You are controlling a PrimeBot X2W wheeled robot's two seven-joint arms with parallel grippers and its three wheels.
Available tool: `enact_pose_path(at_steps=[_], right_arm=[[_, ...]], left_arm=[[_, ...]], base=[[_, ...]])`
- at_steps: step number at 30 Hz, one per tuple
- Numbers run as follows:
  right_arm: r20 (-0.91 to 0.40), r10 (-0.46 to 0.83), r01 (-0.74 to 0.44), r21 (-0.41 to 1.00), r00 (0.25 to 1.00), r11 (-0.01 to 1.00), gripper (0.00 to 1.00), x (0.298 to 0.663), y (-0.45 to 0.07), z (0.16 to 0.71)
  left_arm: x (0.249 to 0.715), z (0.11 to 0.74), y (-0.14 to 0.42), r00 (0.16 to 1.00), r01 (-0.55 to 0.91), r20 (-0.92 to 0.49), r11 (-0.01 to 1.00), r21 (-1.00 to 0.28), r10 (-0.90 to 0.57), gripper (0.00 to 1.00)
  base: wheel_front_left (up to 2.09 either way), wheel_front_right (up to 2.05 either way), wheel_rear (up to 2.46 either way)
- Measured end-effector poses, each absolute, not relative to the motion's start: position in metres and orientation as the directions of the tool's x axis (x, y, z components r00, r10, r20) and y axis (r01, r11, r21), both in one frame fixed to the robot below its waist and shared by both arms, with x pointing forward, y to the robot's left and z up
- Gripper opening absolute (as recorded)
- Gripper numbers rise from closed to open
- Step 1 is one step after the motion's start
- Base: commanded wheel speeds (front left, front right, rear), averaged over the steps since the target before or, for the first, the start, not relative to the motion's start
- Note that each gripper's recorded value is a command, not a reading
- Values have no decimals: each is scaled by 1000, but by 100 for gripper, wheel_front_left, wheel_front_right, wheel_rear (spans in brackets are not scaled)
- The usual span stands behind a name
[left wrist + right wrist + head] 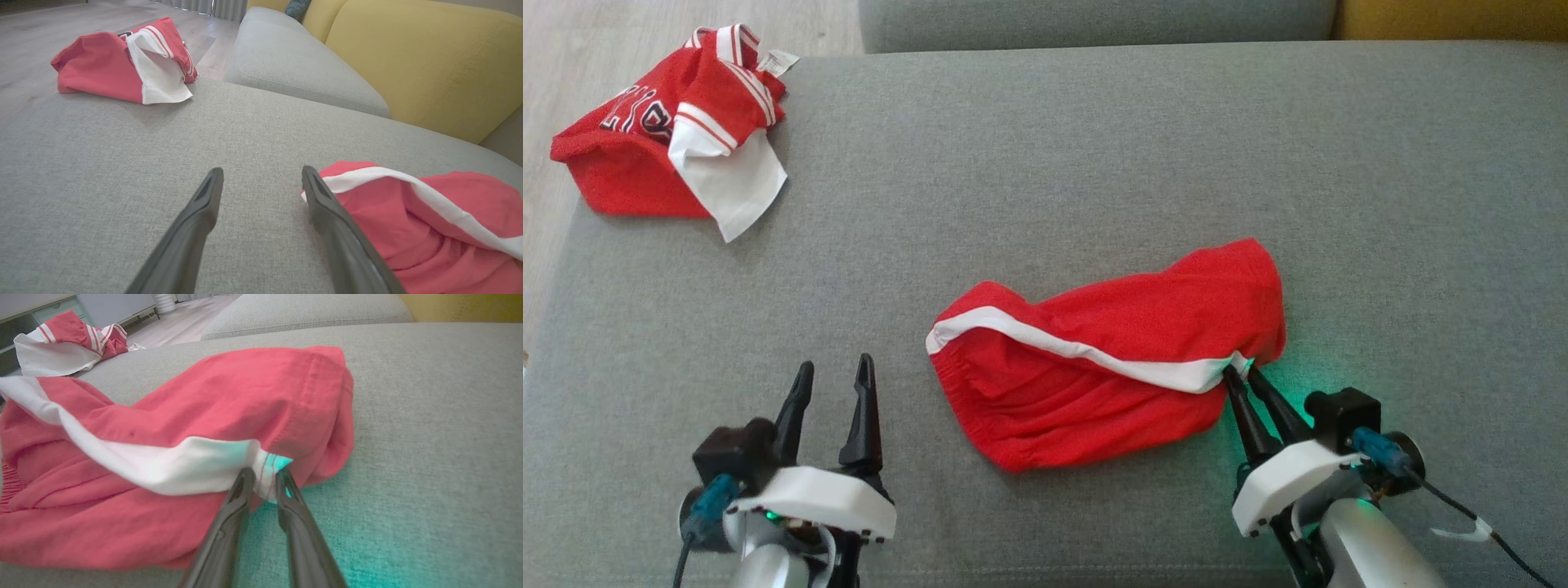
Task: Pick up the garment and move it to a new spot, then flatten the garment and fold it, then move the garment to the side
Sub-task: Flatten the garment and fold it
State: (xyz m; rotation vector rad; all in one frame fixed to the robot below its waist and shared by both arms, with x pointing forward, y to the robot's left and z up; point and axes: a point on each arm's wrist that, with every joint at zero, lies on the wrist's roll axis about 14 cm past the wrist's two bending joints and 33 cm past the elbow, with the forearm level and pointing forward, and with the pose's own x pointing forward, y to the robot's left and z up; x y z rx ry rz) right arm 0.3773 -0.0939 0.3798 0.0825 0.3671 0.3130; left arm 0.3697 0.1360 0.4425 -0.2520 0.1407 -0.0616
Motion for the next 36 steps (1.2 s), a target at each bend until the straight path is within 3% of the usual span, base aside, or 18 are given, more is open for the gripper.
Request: enact_pose_path(at_steps=[5, 8, 21, 31, 36], right_arm=[[-316, 306, -277, 135, 898, 951, 14, 379, -97, 387], [-291, 295, -267, 135, 910, 954, 0, 380, -100, 394], [-196, 185, -171, 86, 963, 982, 0, 382, -138, 423], [-245, 122, -115, 46, 962, 992, 0, 363, -160, 408], [-243, 121, -113, 45, 962, 993, 0, 362, -160, 408]], left_arm=[[371, 444, 135, 989, 48, -126, 966, -253, -83, 100], [372, 445, 132, 988, 57, -123, 966, -254, -90, 100], [371, 445, 105, 977, 136, -121, 945, -297, -178, 100], [366, 444, 56, 924, 252, -152, 858, -449, -351, 100], [374, 446, 41, 889, 295, -196, 846, -444, -413, 100]], base=[[0, 0, 0], [0, 0, 0], [0, 0, 0], [0, 0, 0], [0, 0, 0]])
